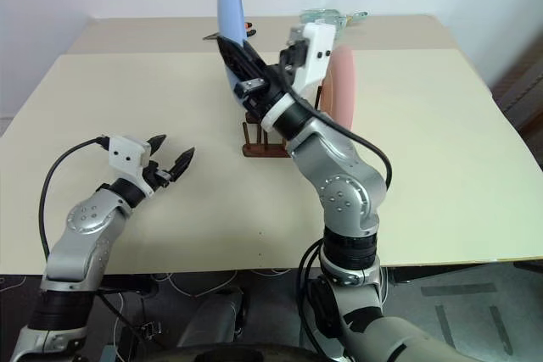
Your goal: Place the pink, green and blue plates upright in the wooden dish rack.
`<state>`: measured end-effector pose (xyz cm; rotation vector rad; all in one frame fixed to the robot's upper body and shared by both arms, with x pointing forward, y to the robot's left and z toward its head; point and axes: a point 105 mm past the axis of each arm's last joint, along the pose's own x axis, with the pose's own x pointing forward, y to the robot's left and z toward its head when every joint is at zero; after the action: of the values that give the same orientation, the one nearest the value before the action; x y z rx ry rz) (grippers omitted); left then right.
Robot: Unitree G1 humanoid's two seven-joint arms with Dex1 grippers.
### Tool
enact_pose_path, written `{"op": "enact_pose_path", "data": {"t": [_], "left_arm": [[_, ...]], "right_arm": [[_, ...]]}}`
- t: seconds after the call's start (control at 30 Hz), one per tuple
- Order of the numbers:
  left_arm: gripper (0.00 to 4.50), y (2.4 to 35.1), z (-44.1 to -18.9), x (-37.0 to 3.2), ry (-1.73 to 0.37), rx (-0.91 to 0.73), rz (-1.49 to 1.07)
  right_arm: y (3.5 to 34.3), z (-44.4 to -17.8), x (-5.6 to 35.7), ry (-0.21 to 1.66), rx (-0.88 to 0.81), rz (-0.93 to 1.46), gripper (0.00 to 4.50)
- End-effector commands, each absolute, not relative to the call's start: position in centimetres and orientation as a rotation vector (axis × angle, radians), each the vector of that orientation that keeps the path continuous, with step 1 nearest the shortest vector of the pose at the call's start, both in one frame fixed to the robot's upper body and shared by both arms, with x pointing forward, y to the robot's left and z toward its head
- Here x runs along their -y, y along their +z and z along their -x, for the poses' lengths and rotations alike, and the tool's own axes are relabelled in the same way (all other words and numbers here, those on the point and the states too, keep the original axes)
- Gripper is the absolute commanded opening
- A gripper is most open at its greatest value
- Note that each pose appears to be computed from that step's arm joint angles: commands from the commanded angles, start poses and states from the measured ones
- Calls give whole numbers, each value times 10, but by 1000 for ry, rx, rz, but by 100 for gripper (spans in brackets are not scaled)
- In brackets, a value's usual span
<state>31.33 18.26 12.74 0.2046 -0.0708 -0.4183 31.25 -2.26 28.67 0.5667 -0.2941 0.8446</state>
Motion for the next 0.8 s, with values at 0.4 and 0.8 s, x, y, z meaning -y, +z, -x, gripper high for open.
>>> {"op": "enact_pose_path", "data": {"t": [0.4,0.8], "left_arm": [[358,129,-302,-163,-521,84,-206],[364,127,-302,-156,-535,82,-212]], "right_arm": [[291,-319,15,830,195,-717,0],[303,-346,13,784,239,-521,253]]}}
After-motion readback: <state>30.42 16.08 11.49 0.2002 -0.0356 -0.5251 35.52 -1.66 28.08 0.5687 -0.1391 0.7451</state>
